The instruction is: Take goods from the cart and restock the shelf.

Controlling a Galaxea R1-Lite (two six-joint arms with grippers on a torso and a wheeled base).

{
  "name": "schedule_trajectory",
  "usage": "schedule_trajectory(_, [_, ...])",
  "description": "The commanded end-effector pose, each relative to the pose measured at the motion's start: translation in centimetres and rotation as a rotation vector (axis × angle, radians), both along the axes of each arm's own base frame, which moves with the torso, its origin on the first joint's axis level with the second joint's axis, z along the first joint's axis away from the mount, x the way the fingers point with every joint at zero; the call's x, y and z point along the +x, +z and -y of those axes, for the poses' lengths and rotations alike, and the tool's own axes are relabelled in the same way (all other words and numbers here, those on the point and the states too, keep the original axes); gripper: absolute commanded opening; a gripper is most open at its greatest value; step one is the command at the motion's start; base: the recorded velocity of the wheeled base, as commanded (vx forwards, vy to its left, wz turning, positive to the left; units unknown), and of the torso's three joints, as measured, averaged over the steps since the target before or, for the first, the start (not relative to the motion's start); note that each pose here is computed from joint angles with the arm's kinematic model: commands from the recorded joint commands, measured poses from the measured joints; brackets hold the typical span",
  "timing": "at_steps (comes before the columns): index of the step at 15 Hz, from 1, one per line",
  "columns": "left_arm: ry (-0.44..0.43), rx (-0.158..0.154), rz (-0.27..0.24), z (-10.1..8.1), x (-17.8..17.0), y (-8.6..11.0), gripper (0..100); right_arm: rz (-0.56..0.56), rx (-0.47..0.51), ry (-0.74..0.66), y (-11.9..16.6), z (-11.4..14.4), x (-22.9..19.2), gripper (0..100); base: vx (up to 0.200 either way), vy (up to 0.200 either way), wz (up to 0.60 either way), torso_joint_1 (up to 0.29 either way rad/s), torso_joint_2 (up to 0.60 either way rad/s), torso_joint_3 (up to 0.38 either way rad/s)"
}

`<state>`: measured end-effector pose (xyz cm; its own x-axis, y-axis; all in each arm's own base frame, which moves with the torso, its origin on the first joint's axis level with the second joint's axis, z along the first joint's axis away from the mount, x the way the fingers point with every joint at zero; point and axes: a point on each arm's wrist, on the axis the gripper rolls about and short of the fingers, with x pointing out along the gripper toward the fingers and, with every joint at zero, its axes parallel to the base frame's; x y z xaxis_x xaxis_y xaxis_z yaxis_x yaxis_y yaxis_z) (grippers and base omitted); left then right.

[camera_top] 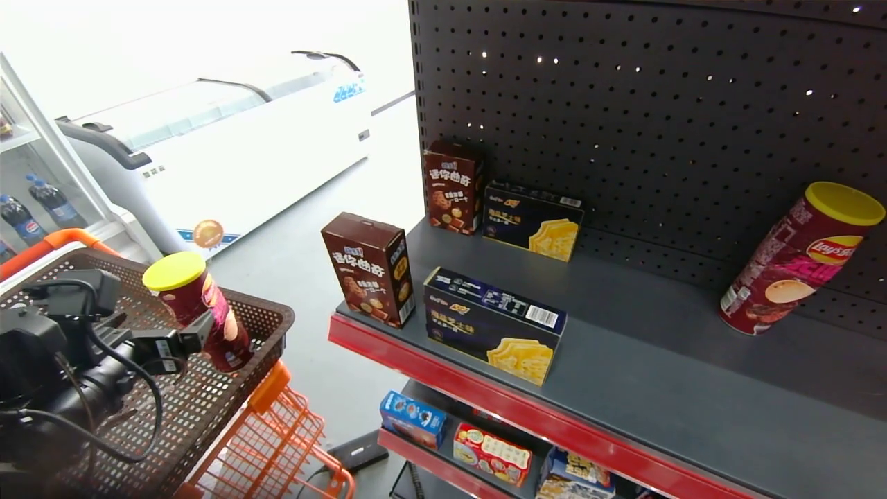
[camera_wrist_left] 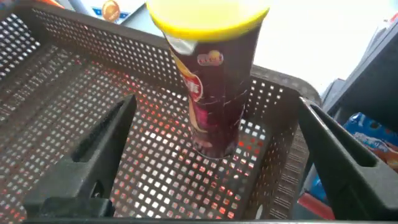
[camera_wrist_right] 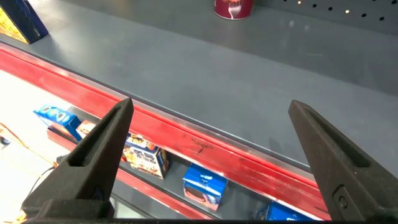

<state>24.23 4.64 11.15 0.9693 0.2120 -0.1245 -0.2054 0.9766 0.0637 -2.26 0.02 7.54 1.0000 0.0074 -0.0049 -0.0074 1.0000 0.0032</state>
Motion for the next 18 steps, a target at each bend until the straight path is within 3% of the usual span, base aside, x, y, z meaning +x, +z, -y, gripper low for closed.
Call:
schedule_trajectory(1, [-0.013,-0.017,-0.099,0.0,2.0,-3.2,100,-0.001,0.0,0.0,0.0,0.0,0.0,100,0.0,0.0,0.0,0.0,0.0,0.0])
schedule_trajectory(2, [-0.011,-0.017,-0.093,-0.1,2.4,-3.3,100,-0.003,0.0,0.0,0.0,0.0,0.0,100,0.0,0.0,0.0,0.0,0.0,0.0])
schedule_trajectory(5, [-0.01,0.0,-0.007,-0.6,5.4,-3.7,100,-0.001,0.0,0.0,0.0,0.0,0.0,100,0.0,0.0,0.0,0.0,0.0,0.0])
schedule_trajectory(9, [0.019,0.01,0.022,-1.1,7.5,-4.3,100,-0.001,0.0,0.0,0.0,0.0,0.0,100,0.0,0.0,0.0,0.0,0.0,0.0])
schedule_trajectory(14, [0.016,0.024,0.119,-1.6,10.9,-4.3,100,-0.001,0.0,0.0,0.0,0.0,0.0,100,0.0,0.0,0.0,0.0,0.0,0.0])
schedule_trajectory(15, [0.015,0.026,0.131,-1.7,11.3,-4.2,0,-0.003,0.0,0.0,0.0,0.0,0.0,100,0.0,0.0,0.0,0.0,0.0,0.0])
schedule_trajectory(18, [0.012,0.03,0.145,-1.6,11.6,-3.9,0,-0.003,0.0,0.0,0.0,0.0,0.0,100,0.0,0.0,0.0,0.0,0.0,0.0])
